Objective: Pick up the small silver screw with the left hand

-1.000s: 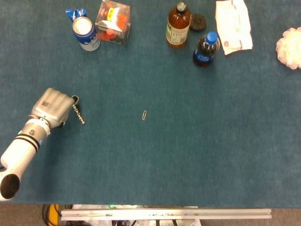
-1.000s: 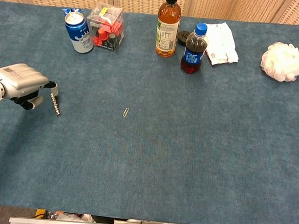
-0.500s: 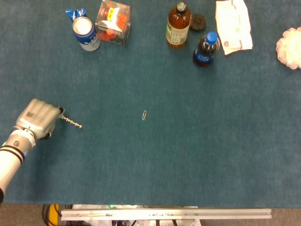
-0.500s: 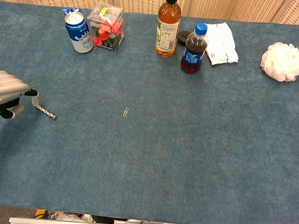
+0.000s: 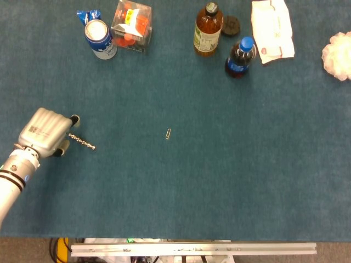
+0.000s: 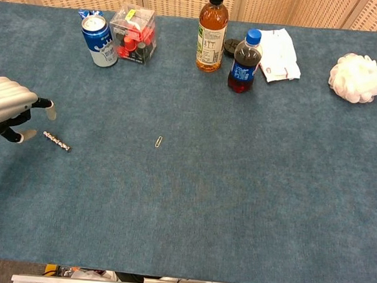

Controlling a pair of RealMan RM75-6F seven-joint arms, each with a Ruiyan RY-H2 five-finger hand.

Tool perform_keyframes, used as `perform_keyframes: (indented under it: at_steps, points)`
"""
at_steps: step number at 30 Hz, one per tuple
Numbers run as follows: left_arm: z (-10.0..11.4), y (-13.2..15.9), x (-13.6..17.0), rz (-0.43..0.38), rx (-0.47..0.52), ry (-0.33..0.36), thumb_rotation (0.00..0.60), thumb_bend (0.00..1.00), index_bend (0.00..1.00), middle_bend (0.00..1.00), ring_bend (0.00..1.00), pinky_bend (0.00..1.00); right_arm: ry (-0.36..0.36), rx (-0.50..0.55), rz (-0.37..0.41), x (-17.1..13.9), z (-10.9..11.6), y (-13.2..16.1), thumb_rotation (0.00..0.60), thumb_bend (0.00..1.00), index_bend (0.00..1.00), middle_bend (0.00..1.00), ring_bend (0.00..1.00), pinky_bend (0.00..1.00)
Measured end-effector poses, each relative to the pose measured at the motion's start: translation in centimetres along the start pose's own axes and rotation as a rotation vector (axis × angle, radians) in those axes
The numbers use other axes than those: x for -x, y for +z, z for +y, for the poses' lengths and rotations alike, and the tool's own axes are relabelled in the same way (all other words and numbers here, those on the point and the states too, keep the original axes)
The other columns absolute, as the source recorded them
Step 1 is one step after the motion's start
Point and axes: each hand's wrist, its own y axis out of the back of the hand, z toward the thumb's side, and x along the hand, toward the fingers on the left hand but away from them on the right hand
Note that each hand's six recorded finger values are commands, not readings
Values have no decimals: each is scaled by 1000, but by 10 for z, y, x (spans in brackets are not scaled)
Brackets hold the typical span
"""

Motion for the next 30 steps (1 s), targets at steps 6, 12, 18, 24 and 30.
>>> perform_keyframes:
  at_steps: [6,12,18,24,30]
  points:
    - [-9,2,-10,-17,-19,55,600,343,436,895,836,912,-6,-3,-1,-1,2,0,600,301,140,339,337,413]
    - [-14,4,-16,-35,-53,83,600,343,452,903,840,914,-2,-4,0,-2,1,1,600,300,140,339,337,413]
    - [-18,5,-18,-62,-73,89,600,291,446,901,840,914,-4,-6,0,-2,2,2,600,299,140,339,337,413]
    - [-25,7,-21,-86,-77,78,600,266,446,901,839,915,-5,-9,-3,-3,3,3,600,299,140,339,337,413]
    - [-29,5,-26,-85,-77,74,600,266,453,903,839,914,-6,-13,-5,-3,3,4,600,300,140,339,337,413]
